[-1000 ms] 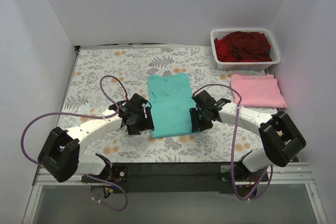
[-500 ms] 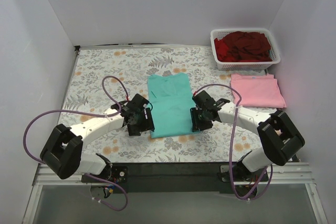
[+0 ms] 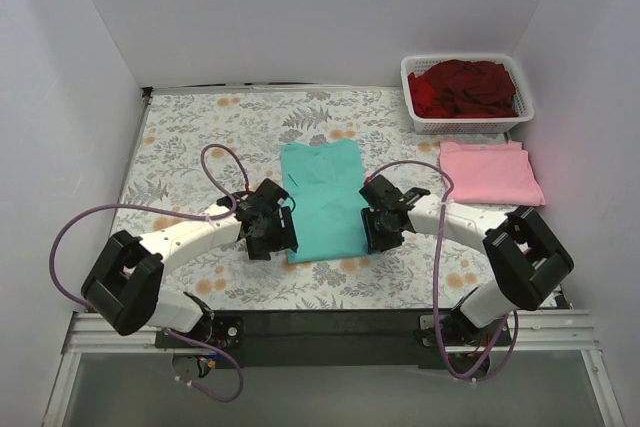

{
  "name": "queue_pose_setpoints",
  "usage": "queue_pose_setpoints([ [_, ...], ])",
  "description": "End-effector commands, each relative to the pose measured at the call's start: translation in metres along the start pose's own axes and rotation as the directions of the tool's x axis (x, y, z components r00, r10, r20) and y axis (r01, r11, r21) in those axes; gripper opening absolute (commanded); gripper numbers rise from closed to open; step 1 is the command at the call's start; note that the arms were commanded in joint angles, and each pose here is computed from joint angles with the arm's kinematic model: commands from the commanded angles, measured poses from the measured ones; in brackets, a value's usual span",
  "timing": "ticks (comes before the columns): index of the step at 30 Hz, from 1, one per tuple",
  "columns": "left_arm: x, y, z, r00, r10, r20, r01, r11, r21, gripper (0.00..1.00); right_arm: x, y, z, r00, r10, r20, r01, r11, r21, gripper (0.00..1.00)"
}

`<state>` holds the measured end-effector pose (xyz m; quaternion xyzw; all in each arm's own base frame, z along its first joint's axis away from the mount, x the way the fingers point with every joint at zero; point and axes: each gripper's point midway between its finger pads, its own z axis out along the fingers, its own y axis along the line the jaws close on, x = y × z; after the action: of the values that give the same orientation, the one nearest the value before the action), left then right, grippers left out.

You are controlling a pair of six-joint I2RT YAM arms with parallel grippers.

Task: Fold and stack the t-shirts
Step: Fold the tshirt

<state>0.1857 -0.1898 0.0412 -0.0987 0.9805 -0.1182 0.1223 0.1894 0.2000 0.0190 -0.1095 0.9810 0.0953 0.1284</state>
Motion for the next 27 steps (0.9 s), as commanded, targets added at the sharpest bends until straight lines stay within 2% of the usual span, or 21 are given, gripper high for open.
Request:
queue_pose_setpoints([
  [1, -0.003, -0.007, -0.003, 1.0, -0.012, -0.003, 0.012, 1.0, 0.002, 0.67, 0.022, -0.008, 0.011, 0.995, -0.02, -0.094, 0.028, 0.996, 0.08, 0.42],
  [5, -0.001, -0.009, -0.001, 1.0, -0.011, -0.01, 0.011, 1.0, -0.003, 0.67, 0.028, -0.009, 0.019, 0.989, -0.042, -0.138, 0.059, 0.991, 0.12, 0.41],
  [8, 0.005, -0.011, 0.0, 0.999, -0.011, -0.039, 0.011, 1.0, 0.009, 0.67, 0.029, -0.007, 0.02, 0.987, -0.057, -0.148, 0.077, 0.988, 0.134, 0.35],
  [12, 0.007, -0.01, 0.003, 0.999, -0.011, -0.049, 0.011, 1.0, -0.003, 0.67, 0.028, -0.005, 0.02, 0.988, -0.063, -0.144, 0.082, 0.988, 0.129, 0.16],
  [13, 0.007, -0.011, 0.003, 0.999, -0.01, -0.051, 0.01, 1.0, -0.002, 0.67, 0.029, -0.005, 0.02, 0.987, -0.068, -0.147, 0.087, 0.988, 0.127, 0.05],
  [14, 0.008, -0.011, 0.004, 0.998, -0.007, -0.055, 0.007, 1.0, -0.004, 0.67, 0.029, -0.003, 0.02, 0.987, -0.071, -0.147, 0.089, 0.989, 0.121, 0.01],
  [18, 0.012, -0.013, 0.006, 0.997, 0.002, -0.081, -0.003, 1.0, -0.015, 0.66, 0.029, -0.001, 0.02, 0.986, -0.081, -0.143, 0.097, 0.99, 0.107, 0.01],
  [22, 0.013, -0.013, 0.007, 0.996, 0.006, -0.084, -0.009, 0.999, -0.034, 0.56, 0.029, 0.0, 0.02, 0.986, -0.086, -0.143, 0.1, 0.99, 0.098, 0.01],
  [27, 0.012, -0.017, 0.011, 0.996, 0.014, -0.092, -0.018, 0.999, -0.042, 0.52, 0.031, 0.003, 0.022, 0.983, -0.094, -0.156, 0.107, 0.991, 0.08, 0.01],
])
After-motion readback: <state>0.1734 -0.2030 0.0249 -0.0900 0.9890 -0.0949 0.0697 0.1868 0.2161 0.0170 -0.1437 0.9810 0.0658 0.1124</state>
